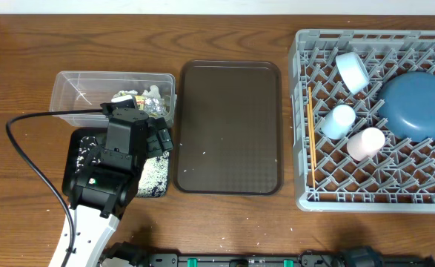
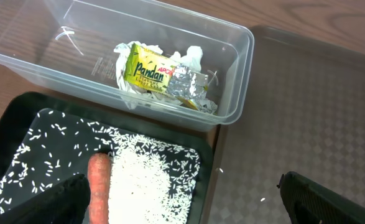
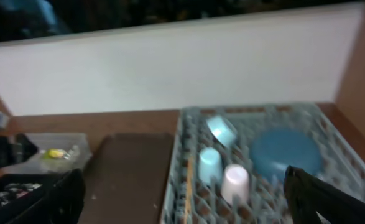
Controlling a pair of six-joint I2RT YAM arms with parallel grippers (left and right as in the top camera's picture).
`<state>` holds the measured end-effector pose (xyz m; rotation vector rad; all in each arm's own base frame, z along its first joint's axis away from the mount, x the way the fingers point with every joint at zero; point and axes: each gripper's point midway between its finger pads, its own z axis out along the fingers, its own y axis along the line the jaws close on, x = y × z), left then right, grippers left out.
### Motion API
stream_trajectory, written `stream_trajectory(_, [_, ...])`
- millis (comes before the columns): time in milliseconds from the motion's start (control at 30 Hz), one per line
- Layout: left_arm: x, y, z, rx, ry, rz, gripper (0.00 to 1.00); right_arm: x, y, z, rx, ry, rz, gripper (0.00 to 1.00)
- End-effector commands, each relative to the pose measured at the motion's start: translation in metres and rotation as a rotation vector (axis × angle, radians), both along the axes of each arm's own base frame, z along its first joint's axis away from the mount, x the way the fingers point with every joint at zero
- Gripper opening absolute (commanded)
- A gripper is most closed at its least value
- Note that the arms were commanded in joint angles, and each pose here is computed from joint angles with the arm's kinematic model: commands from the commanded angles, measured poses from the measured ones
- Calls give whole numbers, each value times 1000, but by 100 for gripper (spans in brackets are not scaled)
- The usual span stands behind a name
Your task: Sort waste into correct bins and load items into the dishwasher rack
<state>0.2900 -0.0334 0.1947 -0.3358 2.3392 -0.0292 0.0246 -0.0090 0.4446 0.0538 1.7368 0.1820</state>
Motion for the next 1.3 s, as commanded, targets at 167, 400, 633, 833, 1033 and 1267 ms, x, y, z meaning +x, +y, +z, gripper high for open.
stream_trajectory(167, [0,3,0,21,2,0,100,-23,-6,-25,-39,31,-138,99])
stream_trajectory(400, [0,3,0,21,2,0,100,-18,-5,-49,-27,10,-162,99])
stream_trajectory(633, [0,3,0,21,2,0,100,14,-5,-63,32,-124,-205,99])
stream_trajectory(833, [0,3,0,21,2,0,100,63,-2,-74,81,-227,-183,99])
stream_trajectory(1033, [0,3,0,21,2,0,100,119,6,-85,84,-317,-115,99])
stream_trajectory(1267, [0,3,0,21,2,0,100,168,14,-111,83,-421,-50,99])
